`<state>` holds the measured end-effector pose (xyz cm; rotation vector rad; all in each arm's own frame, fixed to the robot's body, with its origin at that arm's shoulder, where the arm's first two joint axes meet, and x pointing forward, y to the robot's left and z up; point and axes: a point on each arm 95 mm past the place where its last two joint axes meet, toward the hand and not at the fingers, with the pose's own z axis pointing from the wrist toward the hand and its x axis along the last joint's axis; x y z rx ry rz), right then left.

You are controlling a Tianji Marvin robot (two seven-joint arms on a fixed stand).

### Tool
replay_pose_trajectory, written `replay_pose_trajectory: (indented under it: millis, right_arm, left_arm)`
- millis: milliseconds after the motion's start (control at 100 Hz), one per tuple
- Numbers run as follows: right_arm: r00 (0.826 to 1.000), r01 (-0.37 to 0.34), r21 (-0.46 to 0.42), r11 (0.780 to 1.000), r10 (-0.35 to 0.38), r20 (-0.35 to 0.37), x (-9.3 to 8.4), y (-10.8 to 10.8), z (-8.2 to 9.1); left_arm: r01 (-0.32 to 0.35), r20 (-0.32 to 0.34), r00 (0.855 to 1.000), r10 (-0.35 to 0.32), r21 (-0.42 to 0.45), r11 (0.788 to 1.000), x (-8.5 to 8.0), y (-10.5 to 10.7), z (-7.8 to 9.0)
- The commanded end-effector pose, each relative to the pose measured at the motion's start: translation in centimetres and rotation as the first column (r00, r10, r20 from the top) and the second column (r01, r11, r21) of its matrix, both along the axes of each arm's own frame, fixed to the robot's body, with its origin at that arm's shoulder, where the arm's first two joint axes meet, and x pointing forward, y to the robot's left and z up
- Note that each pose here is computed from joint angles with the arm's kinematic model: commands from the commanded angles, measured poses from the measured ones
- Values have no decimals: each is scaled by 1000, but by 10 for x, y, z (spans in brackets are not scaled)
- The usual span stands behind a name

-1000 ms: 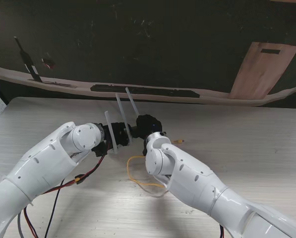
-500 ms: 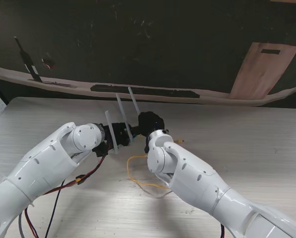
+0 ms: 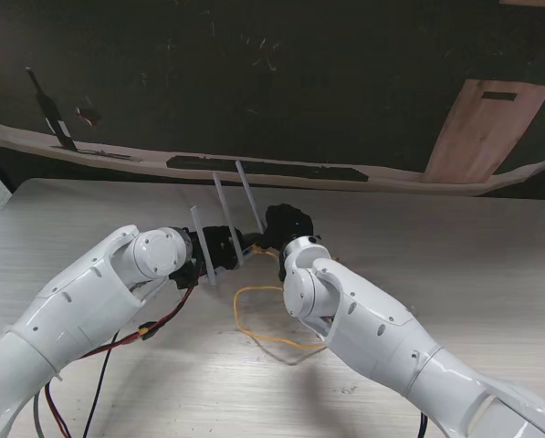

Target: Untangle the Ethernet cable and plug it into the router

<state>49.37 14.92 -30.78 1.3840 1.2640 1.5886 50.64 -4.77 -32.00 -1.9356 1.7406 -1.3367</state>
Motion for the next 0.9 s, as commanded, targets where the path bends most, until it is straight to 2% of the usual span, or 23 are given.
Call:
replay_pose_trajectory:
  millis: [0, 890]
  right_arm:
    - [1000, -11, -1, 1000, 11, -17, -3, 1, -1]
    - [994, -76, -57, 996, 71, -84, -13, 5, -5]
  left_arm:
    - [-4, -148, 989, 10, 43, 999, -24, 9, -48]
    - [-6, -152, 988, 13, 46, 999, -24, 9, -50]
